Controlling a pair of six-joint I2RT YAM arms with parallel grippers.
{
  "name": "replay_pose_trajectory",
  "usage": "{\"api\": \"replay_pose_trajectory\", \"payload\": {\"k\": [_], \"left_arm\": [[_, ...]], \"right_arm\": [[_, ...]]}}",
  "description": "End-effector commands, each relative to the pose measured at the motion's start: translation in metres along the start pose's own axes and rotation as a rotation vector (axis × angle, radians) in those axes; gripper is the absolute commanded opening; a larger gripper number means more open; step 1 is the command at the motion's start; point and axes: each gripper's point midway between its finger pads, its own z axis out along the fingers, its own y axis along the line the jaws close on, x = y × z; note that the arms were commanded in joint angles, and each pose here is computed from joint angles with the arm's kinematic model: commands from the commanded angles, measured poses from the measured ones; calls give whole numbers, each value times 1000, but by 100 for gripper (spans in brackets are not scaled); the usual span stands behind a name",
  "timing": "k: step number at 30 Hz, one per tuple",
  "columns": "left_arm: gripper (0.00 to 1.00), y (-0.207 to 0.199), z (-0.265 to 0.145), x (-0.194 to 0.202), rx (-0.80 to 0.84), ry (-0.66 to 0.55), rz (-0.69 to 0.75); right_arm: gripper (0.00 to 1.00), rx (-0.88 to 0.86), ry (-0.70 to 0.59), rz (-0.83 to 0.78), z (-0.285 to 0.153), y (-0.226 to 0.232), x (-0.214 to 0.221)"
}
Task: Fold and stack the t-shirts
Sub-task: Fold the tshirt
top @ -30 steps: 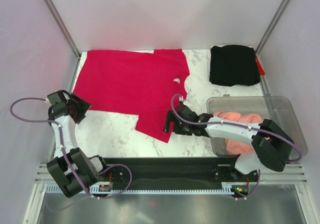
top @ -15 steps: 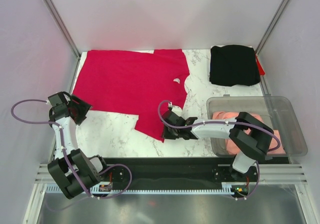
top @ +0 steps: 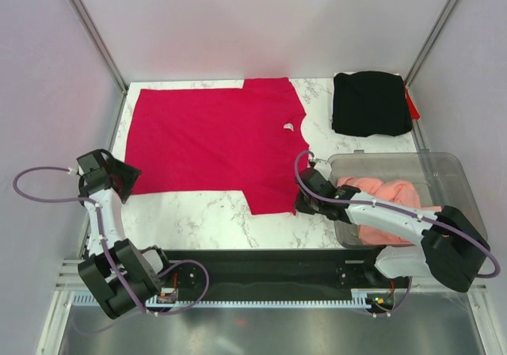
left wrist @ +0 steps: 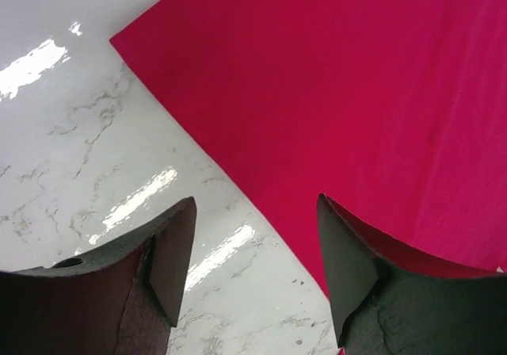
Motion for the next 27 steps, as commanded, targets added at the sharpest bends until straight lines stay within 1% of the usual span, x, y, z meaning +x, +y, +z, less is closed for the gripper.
{"api": "replay_pose_trajectory", "payload": {"k": [1,3,4,6,7,9,11,13,15,16,17,19,20,21,22,24,25,27], "left_arm": [[68,26,8,9,-101,-36,-140],[66,45,17,33,-149,1,-208],[66,67,22,46,-222,1,-228],[65,79,26,48,-239,-36,-296],[64,92,29,58,-266,-36,-313],[64,97,31,51,-265,-74,-356],[64,92,30,44,-232,-100,-371],[64,84,26,26,-208,-158,-374],[65,84,25,11,-225,-196,-366],[66,78,21,-9,-234,-236,-353],[66,84,30,-6,-284,-196,-348],[67,83,36,-17,-321,-186,-357],[66,87,46,-15,-349,-156,-359],[66,86,53,-16,-350,-142,-363],[66,75,60,-25,-310,-142,-363],[64,77,74,-21,-335,-94,-361],[63,74,76,-27,-330,-97,-360],[62,77,79,-20,-337,-73,-355]], "right_arm": [[0,27,17,-80,-7,-11,3],[0,40,28,-79,-5,-14,5],[0,39,27,-76,-4,-13,5],[0,40,30,-79,-4,-14,6],[0,37,39,-81,-4,-13,8],[0,28,44,-92,-4,-10,7],[0,13,50,-100,-5,-7,7],[0,10,56,-104,-5,-7,9],[0,10,60,-116,-5,-8,9],[0,10,68,-118,-4,-8,11],[0,4,73,-118,-4,-6,12],[0,-1,81,-122,-3,-5,13],[0,-13,92,-121,-3,-1,14],[0,-15,101,-126,-2,0,15],[0,-23,103,-138,-2,3,14],[0,-22,108,-152,0,4,14],[0,-18,110,-161,0,4,13],[0,-12,108,-162,1,3,13]]}}
